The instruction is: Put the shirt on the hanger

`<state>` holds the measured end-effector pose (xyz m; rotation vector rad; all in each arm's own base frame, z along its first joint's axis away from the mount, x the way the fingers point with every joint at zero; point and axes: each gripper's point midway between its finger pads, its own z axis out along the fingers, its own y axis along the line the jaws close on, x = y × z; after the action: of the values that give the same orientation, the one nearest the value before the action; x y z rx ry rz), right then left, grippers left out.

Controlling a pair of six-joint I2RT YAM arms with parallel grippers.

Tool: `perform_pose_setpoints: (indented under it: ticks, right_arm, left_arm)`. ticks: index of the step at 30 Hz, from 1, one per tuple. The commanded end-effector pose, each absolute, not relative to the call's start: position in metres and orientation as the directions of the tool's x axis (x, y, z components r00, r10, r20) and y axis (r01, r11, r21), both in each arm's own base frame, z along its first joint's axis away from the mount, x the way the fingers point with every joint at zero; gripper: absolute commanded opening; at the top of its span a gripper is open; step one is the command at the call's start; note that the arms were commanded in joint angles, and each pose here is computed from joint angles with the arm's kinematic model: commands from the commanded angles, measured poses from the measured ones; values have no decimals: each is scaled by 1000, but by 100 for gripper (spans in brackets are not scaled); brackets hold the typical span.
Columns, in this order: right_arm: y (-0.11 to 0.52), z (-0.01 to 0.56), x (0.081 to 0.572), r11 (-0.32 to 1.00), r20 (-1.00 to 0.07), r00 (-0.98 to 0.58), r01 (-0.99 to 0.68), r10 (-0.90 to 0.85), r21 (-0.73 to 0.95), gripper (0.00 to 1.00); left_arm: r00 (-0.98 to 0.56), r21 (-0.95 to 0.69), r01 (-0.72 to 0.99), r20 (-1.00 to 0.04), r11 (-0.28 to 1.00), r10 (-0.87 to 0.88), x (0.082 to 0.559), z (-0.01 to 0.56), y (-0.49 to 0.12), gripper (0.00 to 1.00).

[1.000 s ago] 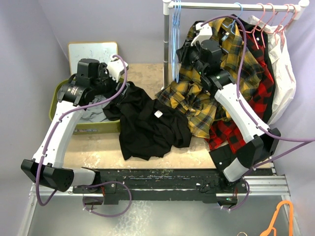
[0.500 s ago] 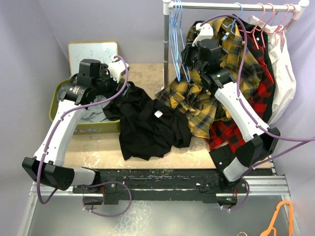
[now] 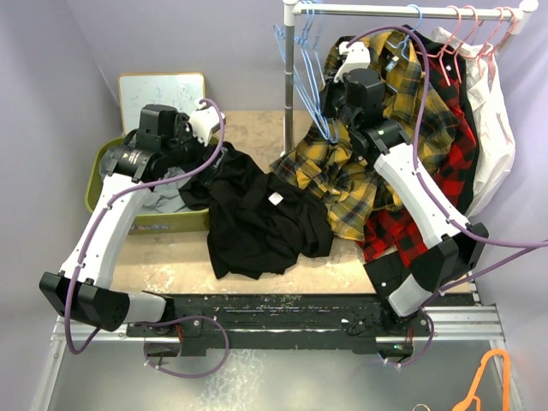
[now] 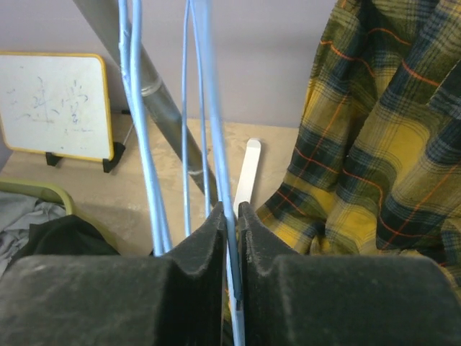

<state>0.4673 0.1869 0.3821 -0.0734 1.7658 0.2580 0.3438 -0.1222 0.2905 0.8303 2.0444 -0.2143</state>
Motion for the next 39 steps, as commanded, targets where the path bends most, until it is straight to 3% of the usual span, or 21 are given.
perform_pose_setpoints:
  ticks: [1, 20, 30, 39]
  right_arm:
    - [179, 425, 457, 971, -986, -119, -196, 116, 138, 2]
    - [151, 489, 414, 974, -991, 17, -186, 136, 131, 0]
    - [111, 440, 338, 969, -977, -43, -128, 210, 213, 0]
    - [87, 373, 258, 939, -939, -167, -125, 299, 321, 0]
  left_arm:
    - [-324, 198, 623, -815, 757, 480, 349, 302, -120, 100]
    - [-348, 81, 776, -772, 625, 532, 339, 269, -169, 99]
    - [-313, 142, 821, -698, 553, 644, 354, 227, -238, 99]
    - [-422, 193, 734, -622, 651, 659, 381, 182, -243, 81]
